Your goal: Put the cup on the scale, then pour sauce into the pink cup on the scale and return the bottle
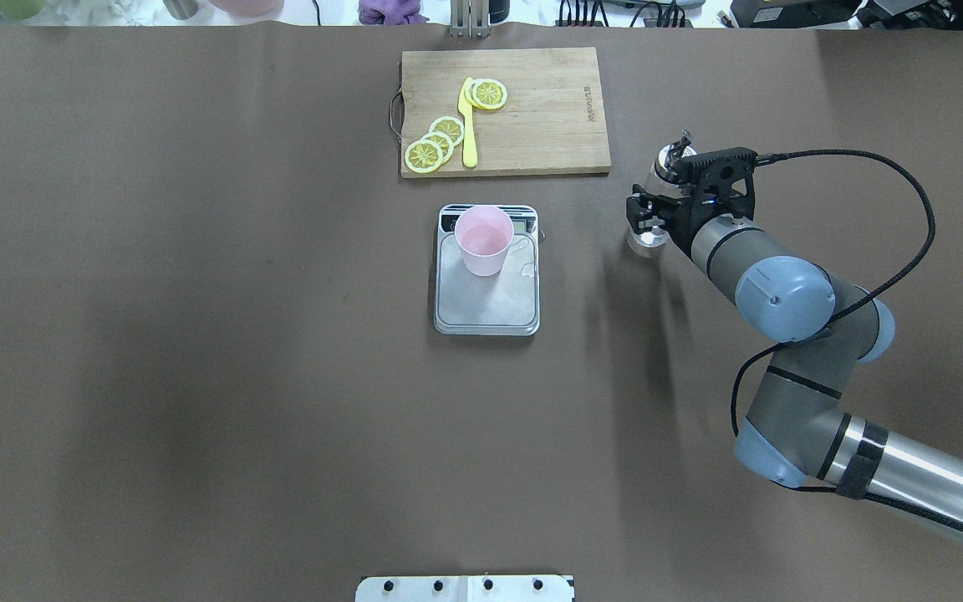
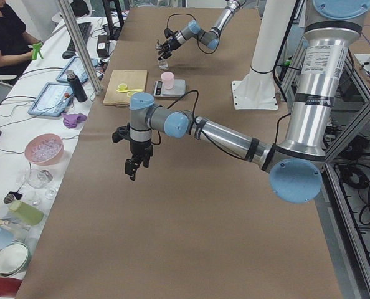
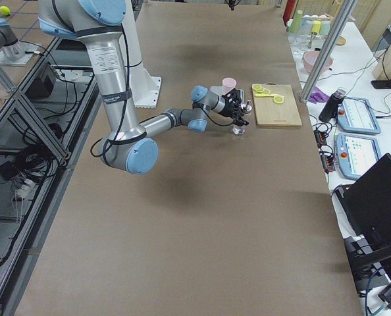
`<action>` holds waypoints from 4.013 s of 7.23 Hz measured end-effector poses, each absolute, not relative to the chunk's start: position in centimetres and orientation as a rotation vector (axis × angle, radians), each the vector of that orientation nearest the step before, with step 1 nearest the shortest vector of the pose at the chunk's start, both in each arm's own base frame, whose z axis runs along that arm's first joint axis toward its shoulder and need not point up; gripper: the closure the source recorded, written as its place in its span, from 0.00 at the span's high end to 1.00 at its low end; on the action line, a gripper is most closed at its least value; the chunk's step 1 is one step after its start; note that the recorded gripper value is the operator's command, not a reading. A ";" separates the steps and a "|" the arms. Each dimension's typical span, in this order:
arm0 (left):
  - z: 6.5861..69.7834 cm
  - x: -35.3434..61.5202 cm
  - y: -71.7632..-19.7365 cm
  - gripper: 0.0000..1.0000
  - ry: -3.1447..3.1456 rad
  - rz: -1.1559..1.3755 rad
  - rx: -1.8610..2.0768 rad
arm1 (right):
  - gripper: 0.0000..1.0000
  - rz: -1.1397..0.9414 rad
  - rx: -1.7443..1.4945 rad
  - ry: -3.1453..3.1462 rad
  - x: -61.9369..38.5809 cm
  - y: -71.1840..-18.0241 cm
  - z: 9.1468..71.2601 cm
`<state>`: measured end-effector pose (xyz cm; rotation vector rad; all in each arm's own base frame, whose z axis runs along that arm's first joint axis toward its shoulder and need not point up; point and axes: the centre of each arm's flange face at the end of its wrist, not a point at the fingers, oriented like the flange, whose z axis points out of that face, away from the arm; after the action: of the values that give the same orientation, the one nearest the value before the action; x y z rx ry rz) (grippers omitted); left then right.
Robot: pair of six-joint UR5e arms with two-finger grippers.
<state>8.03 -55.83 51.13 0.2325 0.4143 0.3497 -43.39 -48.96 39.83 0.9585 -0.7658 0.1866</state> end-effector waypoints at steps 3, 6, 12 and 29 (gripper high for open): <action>51.2 8.0 -55.8 0.99 0.414 0.349 0.230 | 1.00 0.195 0.959 -0.773 -43.5 -48.8 39.6; 51.3 8.0 -55.8 0.99 0.413 0.349 0.228 | 1.00 0.201 0.968 -0.768 -43.0 -47.7 40.0; 51.4 8.0 -55.8 0.99 0.413 0.348 0.225 | 1.00 0.124 0.918 -0.832 -34.9 -39.4 35.6; 67.3 -7.6 -47.3 0.99 0.769 0.138 0.021 | 1.00 -0.059 0.042 -0.892 3.0 -47.0 64.2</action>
<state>-7.59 -47.32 67.27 0.0211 0.7692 0.1379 3.03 -47.01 64.15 0.0416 -0.8925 -0.0588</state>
